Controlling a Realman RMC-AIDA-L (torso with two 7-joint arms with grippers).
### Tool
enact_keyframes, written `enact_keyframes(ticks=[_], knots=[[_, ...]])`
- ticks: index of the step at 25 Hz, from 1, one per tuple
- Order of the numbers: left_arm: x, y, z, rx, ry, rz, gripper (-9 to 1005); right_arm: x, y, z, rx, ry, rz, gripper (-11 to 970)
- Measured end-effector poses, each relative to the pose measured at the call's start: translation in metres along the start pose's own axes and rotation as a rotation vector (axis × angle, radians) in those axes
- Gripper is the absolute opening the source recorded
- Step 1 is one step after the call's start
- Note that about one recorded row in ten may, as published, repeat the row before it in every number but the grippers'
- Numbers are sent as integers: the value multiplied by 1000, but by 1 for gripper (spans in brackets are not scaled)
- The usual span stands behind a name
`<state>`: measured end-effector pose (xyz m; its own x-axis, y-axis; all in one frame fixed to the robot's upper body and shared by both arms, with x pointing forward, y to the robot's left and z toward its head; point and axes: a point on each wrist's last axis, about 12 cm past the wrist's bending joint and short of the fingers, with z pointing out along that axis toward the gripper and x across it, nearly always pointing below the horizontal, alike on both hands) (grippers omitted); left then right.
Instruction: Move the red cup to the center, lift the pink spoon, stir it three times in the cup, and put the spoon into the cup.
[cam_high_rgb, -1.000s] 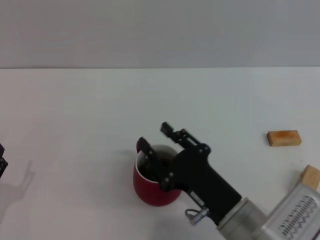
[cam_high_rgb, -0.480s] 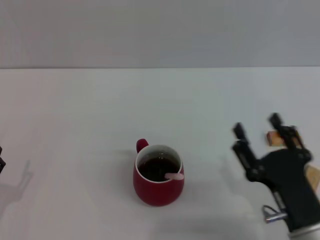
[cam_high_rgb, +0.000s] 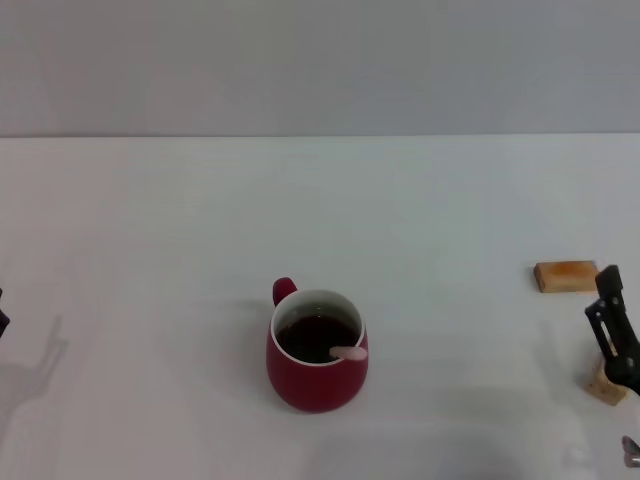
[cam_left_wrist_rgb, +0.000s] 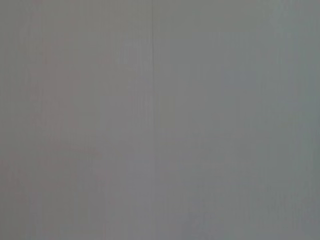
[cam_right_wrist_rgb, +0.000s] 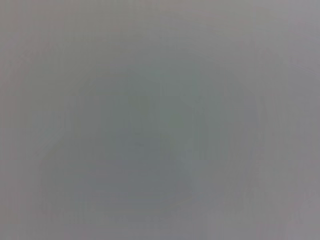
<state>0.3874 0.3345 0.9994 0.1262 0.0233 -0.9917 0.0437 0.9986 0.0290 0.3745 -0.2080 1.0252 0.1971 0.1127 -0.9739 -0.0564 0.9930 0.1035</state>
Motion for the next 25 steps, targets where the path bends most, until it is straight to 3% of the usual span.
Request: enact_keyframes(ticks=[10, 25], knots=[[0, -1, 5, 19, 3, 6, 855, 1, 3, 1, -31, 2, -2, 752], [-3, 2, -6, -4, -19, 29, 855, 0, 2, 1, -34, -11, -6, 751]])
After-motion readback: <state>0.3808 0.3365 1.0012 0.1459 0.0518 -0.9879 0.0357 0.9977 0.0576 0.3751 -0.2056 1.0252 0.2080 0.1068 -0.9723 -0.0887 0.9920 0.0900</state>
